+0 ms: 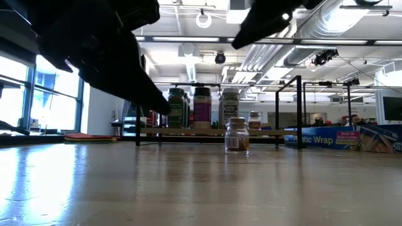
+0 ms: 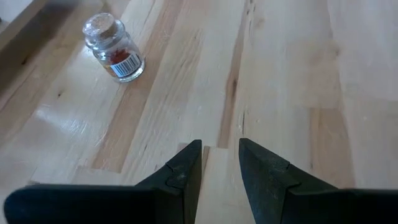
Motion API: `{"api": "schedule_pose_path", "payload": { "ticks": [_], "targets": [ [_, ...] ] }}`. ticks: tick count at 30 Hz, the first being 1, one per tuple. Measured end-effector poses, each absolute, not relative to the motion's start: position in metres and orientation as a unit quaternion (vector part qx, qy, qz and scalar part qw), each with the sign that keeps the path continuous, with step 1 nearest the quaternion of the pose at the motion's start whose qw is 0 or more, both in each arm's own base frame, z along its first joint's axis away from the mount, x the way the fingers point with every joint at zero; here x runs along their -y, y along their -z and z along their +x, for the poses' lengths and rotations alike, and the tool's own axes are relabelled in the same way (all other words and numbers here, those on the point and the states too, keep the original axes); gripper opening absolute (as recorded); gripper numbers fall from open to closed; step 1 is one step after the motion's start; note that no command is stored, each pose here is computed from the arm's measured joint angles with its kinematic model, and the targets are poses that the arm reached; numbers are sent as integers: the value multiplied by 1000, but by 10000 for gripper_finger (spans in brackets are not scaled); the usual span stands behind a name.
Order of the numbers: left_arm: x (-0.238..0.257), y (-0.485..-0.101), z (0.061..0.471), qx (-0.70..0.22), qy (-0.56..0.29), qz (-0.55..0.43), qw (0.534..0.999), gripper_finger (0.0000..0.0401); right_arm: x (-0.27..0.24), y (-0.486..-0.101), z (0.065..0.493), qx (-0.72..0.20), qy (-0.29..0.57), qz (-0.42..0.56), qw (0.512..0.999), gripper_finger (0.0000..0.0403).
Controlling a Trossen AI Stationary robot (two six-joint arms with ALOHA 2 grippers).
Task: Shelf spices
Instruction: Put the top brown seasoning bottle on the shelf aligned with the other brown seasoning bottle
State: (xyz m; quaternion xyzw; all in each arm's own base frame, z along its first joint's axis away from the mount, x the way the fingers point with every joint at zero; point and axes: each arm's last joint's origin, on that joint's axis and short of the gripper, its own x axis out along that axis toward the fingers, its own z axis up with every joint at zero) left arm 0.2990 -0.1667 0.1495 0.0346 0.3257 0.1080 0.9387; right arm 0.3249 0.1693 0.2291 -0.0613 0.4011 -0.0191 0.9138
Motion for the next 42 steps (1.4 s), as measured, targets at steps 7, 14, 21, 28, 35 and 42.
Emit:
{"api": "schedule_pose_path", "payload": {
  "ticks": [7, 14, 21, 28, 35, 42],
  "targets": [
    [165, -170, 284, -318, -131, 75, 936, 103, -158, -199, 317, -422, 35, -70, 903, 261],
    [157, -177, 272, -327, -181, 109, 921, 103, -130, -171, 322, -372, 85, -9, 924, 261],
    [151, -161, 263, -351, -182, 95, 914, 103, -103, -162, 327, -364, 95, 20, 926, 261],
    [150, -150, 254, -350, -199, 54, 914, 103, -99, -168, 332, -361, 90, -14, 928, 261],
    [156, -150, 251, -347, -188, 55, 917, 103, -79, -178, 336, -398, 142, -43, 905, 261],
    [157, -151, 251, -343, -185, 53, 919, 103, -59, -164, 338, -450, 132, -10, 883, 261]
  ]
}}
